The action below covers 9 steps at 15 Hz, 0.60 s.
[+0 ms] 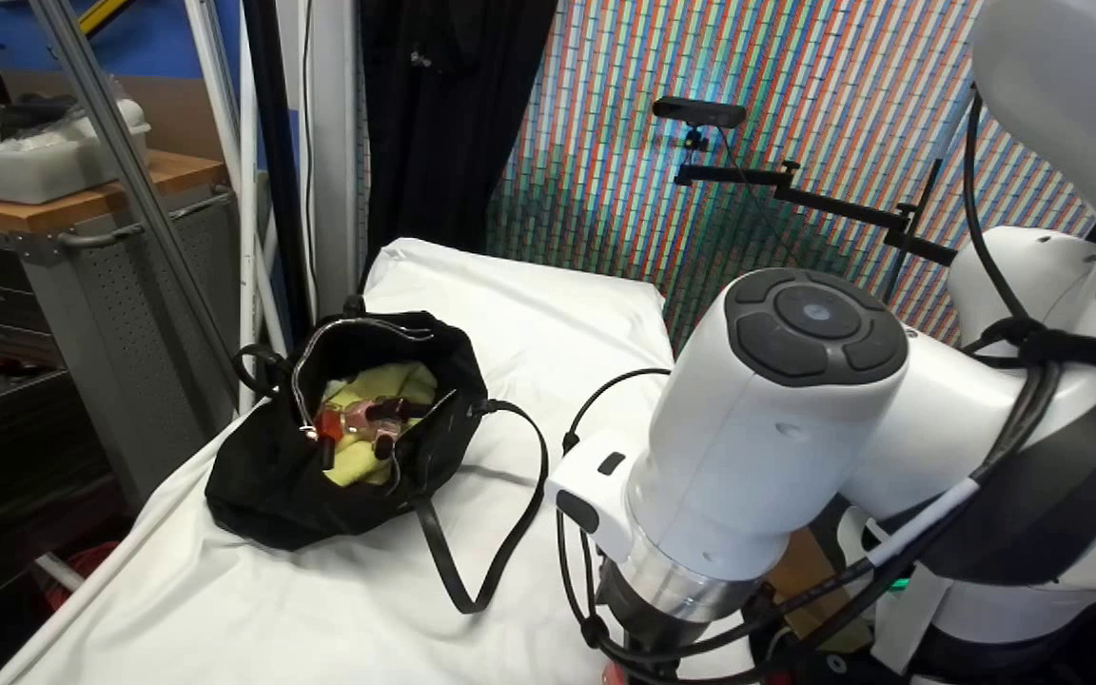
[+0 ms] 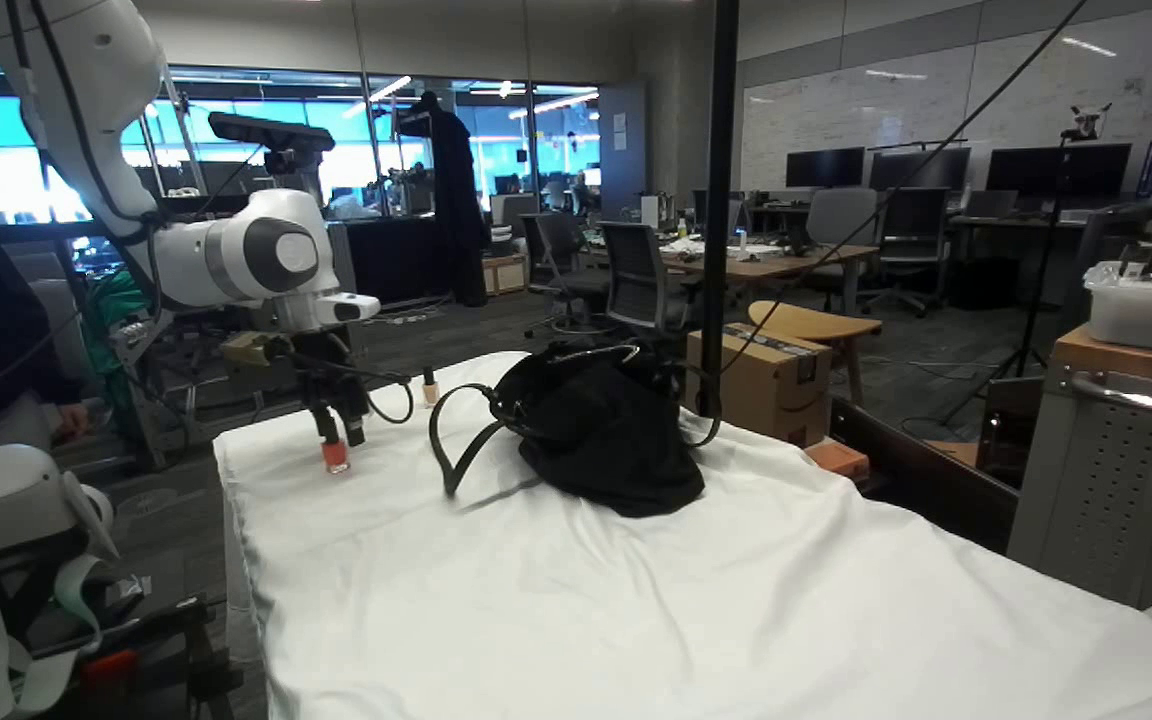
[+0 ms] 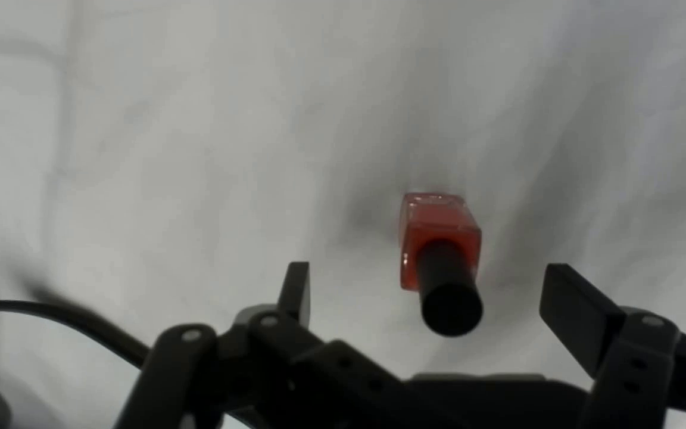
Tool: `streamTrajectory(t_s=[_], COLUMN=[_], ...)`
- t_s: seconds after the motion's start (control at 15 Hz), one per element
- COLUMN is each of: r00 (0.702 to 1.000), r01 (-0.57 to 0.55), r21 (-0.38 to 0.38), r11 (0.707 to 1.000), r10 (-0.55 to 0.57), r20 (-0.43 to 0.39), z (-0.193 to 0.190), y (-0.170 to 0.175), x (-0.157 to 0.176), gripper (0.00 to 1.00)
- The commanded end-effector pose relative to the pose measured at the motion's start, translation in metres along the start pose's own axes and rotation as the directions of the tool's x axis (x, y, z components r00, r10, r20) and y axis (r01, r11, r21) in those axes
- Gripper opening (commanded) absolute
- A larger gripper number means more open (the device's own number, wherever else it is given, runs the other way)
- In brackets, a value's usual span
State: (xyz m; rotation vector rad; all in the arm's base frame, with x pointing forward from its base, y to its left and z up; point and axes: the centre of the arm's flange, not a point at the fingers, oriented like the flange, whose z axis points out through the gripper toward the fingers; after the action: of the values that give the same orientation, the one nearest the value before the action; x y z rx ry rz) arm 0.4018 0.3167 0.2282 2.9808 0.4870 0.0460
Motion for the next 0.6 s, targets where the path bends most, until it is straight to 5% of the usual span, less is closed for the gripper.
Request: streamTrajectory(t_s=[0.0, 0.53], r00=[1.000, 1.000], r01=[0.000, 0.005], r21=[0.018, 0.018], r11=[1.000, 1.000], r10=[-0.001, -0.005], r20=[0.005, 0.009], z=[-0.0090, -0.0008], y=[-0.0048, -0.0037], x=[-0.0080, -0.0112], gripper=[1.00, 1.00])
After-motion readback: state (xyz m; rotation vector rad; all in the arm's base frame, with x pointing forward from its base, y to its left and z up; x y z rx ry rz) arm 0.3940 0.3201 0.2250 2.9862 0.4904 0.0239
